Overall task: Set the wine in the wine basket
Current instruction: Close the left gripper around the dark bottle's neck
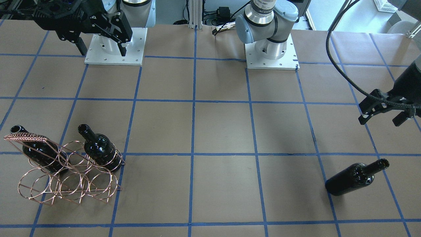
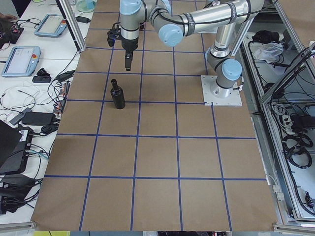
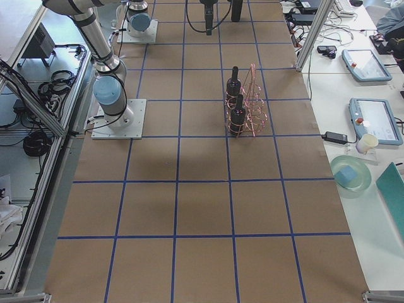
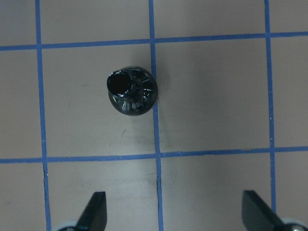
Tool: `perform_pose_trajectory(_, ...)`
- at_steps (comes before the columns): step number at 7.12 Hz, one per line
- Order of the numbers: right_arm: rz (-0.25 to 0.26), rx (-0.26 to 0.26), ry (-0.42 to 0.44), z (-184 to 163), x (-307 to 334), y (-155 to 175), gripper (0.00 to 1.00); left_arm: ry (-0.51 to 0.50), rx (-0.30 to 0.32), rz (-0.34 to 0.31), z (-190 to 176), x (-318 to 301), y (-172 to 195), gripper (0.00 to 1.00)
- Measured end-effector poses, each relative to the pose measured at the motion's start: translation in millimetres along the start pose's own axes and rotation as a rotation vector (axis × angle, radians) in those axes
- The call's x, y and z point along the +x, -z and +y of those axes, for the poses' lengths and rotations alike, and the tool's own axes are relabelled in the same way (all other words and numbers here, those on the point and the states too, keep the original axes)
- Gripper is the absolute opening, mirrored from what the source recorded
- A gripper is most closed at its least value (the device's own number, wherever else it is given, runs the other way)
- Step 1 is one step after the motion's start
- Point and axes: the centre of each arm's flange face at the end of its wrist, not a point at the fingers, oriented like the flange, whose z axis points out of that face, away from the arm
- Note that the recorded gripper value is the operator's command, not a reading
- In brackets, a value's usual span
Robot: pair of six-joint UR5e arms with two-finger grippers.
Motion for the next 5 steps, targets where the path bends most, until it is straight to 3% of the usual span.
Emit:
perform_pose_trajectory(3,-0.004,0.002,-0.001,0.0,-0.4,0.1,1.0,-0.044,-0.004,0.027,-30.0,-17.7,-62.9,1.0)
perform_pose_trajectory(5,-0.006,0.003,-0.002,0.2,-0.5,0.4,1.0,-0.064,-0.009,0.03,-39.1,-23.8,-86.4,1.0)
